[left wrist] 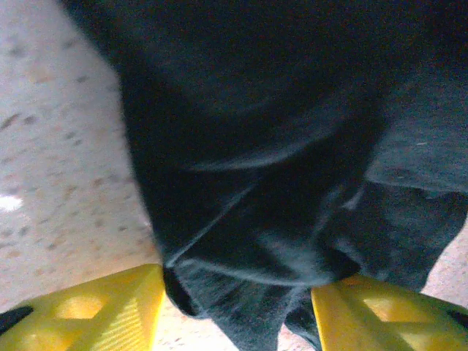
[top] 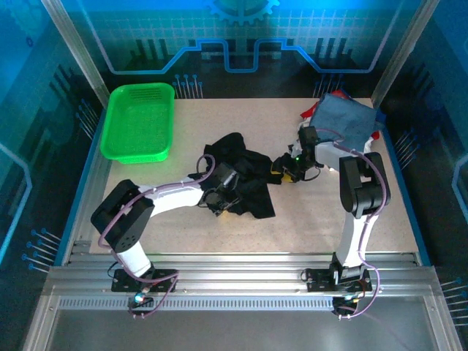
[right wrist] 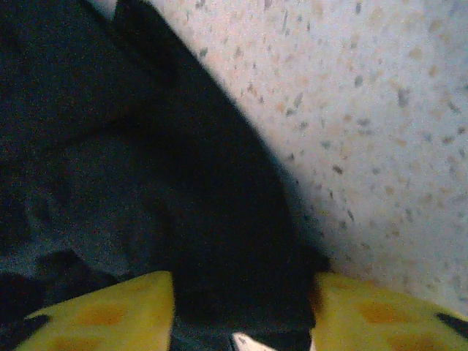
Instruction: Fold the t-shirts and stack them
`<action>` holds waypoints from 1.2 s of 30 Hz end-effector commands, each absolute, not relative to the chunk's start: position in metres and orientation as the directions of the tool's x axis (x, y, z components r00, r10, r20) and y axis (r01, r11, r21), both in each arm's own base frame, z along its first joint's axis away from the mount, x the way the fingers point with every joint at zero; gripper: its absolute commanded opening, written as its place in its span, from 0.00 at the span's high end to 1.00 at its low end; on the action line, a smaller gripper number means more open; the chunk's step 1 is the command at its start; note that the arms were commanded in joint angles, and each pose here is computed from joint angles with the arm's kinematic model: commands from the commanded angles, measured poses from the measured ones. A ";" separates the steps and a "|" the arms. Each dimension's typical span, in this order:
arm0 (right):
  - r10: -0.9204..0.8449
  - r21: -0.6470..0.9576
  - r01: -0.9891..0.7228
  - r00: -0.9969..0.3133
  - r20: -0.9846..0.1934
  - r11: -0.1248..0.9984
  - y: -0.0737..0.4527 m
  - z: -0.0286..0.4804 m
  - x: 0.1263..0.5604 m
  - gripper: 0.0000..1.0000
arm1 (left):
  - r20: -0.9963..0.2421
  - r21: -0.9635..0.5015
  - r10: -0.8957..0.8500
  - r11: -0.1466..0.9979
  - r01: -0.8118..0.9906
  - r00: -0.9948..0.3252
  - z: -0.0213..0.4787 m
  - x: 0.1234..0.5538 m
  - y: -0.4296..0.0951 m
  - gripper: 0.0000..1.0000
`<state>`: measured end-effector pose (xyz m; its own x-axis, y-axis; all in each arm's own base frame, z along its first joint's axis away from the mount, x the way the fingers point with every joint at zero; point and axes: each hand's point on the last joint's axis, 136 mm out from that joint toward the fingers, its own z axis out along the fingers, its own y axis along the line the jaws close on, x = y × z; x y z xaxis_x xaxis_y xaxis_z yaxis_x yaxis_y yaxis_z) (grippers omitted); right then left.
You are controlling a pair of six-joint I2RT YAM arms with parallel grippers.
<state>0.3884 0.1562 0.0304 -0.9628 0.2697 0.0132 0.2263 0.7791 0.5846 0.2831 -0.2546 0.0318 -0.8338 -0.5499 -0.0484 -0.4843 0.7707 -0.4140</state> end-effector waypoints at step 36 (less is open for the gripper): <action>0.432 0.665 -0.200 -0.621 -0.654 0.720 0.060 0.422 0.413 1.00 | -0.657 -0.633 -0.611 0.766 -0.118 -0.442 0.404 0.346 -0.038 1.00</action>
<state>0.4240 0.0621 0.4097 -0.6306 0.4477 -0.6339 -0.1578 0.7258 0.6696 0.3445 -0.0304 0.3918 -0.4160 -0.6471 -0.6389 -0.2145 0.7526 -0.6226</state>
